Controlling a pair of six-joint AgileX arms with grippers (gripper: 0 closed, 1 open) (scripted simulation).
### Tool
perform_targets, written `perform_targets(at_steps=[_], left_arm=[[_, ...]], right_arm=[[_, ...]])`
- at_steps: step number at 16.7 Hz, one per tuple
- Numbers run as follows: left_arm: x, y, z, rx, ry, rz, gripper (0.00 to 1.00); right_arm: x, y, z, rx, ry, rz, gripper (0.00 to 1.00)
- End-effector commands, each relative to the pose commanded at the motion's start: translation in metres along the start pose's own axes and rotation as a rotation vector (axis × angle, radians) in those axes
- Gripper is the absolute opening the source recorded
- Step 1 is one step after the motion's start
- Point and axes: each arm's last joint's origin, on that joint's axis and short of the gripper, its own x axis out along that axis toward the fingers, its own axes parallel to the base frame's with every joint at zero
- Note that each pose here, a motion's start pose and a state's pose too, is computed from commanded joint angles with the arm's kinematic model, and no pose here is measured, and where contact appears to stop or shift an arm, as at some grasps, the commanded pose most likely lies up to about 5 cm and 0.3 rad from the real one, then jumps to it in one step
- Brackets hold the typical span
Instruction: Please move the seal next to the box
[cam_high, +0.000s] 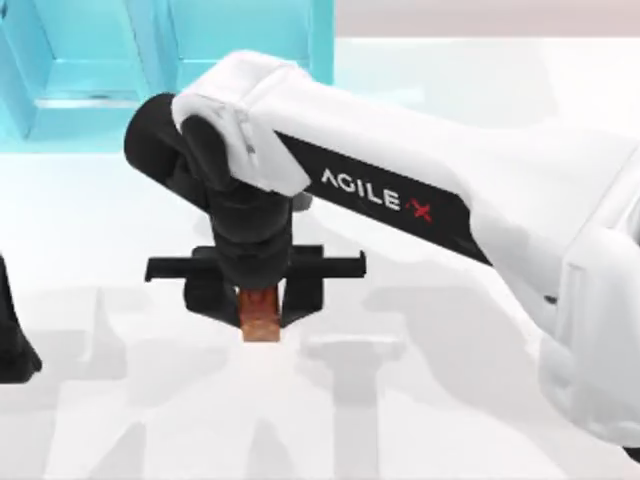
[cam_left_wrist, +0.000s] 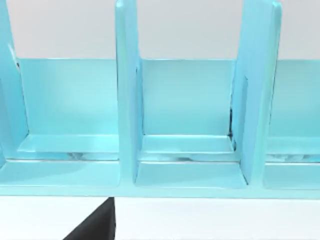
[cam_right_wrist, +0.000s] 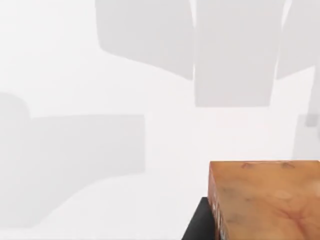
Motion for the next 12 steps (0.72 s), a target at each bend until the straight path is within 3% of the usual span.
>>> perform_targets(at_steps=[3, 7, 12], left_arm=[[0.000, 0.000, 0.000, 0.000, 0.000, 0.000, 1.00], [0.000, 0.000, 0.000, 0.000, 0.000, 0.000, 1.00], [0.000, 0.000, 0.000, 0.000, 0.000, 0.000, 1.00]], right_arm=[[-0.018, -0.040, 0.024, 0.001, -0.003, 0.003, 0.00], [-0.055, -0.143, 0.055, 0.002, -0.008, 0.005, 0.00], [-0.086, -0.285, 0.039, -0.004, -0.006, 0.001, 0.00]])
